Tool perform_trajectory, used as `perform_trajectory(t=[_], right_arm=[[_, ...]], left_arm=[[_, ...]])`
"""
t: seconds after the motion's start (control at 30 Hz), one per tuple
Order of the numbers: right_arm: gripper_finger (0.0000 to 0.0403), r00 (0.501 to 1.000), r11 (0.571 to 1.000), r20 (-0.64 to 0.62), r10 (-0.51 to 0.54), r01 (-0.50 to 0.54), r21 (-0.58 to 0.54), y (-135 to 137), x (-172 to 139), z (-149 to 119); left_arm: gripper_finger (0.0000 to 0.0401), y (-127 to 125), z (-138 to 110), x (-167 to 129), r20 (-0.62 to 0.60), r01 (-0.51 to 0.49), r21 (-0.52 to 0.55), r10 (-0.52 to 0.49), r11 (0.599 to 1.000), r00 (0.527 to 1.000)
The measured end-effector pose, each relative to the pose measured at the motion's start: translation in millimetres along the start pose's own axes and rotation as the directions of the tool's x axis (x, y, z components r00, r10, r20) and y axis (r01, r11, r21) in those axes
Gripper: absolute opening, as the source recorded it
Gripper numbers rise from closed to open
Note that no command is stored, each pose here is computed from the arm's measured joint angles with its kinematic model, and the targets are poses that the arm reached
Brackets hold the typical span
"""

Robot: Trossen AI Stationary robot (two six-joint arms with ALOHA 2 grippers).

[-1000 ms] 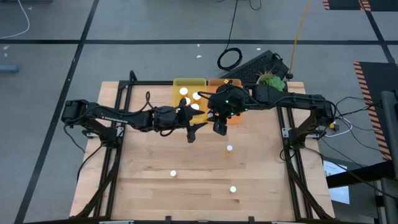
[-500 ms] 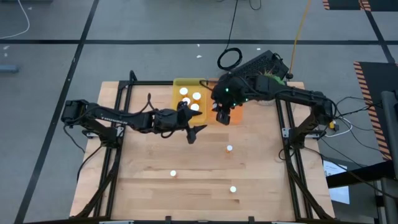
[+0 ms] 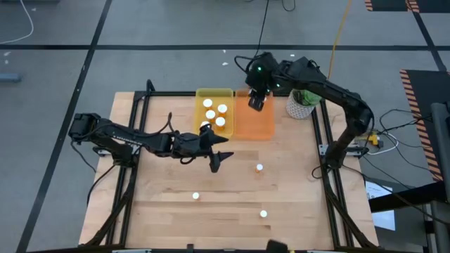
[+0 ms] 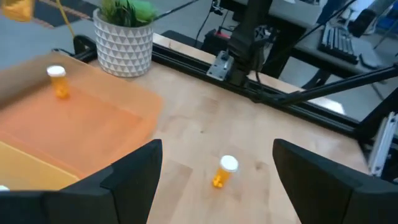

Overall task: Pick and place medicine bottles into bin by pill shape (circle, oval)
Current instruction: Put the small orange tablet bottle into the orange bin

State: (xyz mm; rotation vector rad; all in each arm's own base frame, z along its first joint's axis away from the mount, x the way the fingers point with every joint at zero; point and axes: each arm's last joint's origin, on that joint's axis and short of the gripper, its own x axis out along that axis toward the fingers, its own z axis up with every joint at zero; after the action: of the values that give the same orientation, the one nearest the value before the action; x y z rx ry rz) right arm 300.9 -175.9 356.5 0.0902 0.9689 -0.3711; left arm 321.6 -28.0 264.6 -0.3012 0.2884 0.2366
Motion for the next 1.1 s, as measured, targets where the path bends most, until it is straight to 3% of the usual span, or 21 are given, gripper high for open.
perform_trajectory(t=[0.2, 0.57, 0.83, 1.1], right_arm=[[0.0123, 0.999, 0.999, -0.038, -0.03, 0.029, -0.024, -30.1, 37.7, -0.9], [0.0123, 0.98, 0.996, -0.194, 0.041, -0.054, -0.066, -56.7, 122.5, -18.7], [0.0123, 0.964, 0.995, -0.257, 0.06, -0.079, -0.063, -61.6, 149.0, -28.7], [0.0123, 0.968, 0.994, -0.245, 0.057, -0.079, -0.079, -62.0, 158.5, -34.5]], left_arm=[[0.031, -0.3, 1.5, -2.7, 0.002, -0.003, -0.057, 0.003, 0.998, 1.0], [0.031, 21.1, 12.0, -4.4, 0.033, -0.127, -0.102, 0.131, 0.987, 0.991], [0.031, 30.4, 17.0, -3.2, 0.051, -0.151, -0.116, 0.157, 0.982, 0.986], [0.031, 33.6, 18.0, -2.6, 0.053, -0.16, -0.115, 0.167, 0.98, 0.985]])
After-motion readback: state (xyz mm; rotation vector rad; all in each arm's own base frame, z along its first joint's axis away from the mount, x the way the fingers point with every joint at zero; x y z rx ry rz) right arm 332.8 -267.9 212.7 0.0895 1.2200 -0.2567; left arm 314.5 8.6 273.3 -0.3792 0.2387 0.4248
